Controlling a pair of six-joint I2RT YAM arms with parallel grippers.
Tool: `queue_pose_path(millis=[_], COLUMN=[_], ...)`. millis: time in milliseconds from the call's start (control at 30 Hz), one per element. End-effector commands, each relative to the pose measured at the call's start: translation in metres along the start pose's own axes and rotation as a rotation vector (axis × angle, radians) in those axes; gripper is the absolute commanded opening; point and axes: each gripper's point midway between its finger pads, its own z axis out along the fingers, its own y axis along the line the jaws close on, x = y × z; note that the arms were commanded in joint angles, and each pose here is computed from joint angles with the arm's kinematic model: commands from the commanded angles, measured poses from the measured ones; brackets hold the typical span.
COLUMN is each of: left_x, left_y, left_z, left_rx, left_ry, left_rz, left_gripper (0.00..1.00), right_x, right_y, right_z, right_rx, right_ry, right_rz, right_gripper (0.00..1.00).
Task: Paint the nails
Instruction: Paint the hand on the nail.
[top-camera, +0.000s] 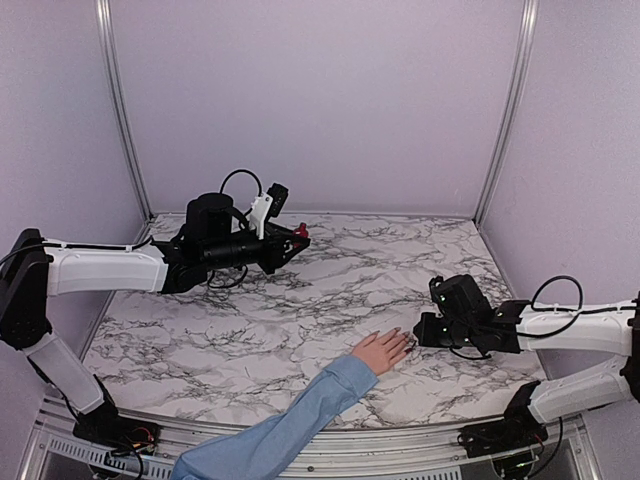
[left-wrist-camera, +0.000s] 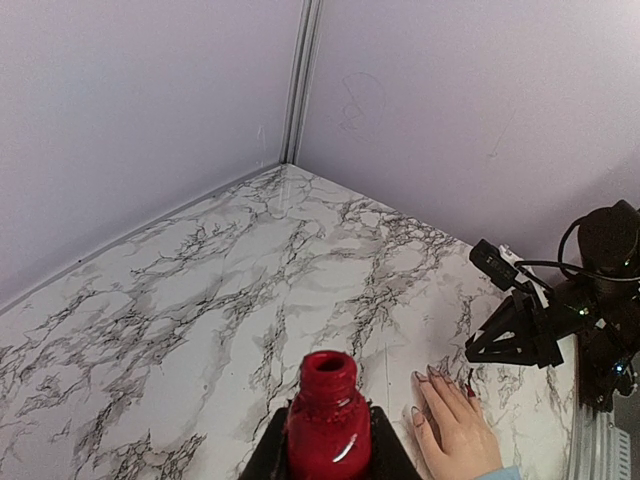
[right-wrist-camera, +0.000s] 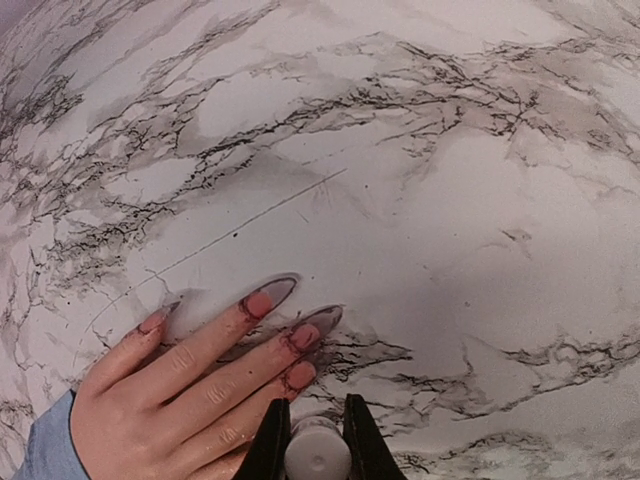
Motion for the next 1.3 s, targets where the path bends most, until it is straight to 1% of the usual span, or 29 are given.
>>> queue_pose_path(millis=[0,667,1000,1167,1267], left_x=[-0.002,0.000,-0.005,-0.006,-0.008], left_y=[0.003,0.006,0.007,0.005,0.002], left_z=[0.002,0.002,-0.001,-0.003,-0.005], left_rx=[-0.012,-0.011,-0.009,-0.004,0.007], left_ry=[-0.008,-0.003,-0.014,-0.017,-0.021], left_rz=[0.015,0.019,0.029,0.031,0.032], left_gripper=[0.00,0.00,0.00,0.00,0.00], right_x=[-0.020,-0.026,-0.046,-0.064,-0.079], right_y=[0.012,0.008,0.006,0.016,0.025], right_z=[-0.005,-0.007,-0.028,-0.045,-0.058], right_rx=[-0.011,0.019,0.017,-0.018,-0.038], right_ry=[-0.055,-0.074,-0.164,-0.223,-0.259], right_rz=[0.024,0.033,0.047,0.010,-0.040], right_gripper=[0.00,0.00,0.00,0.00,0.00])
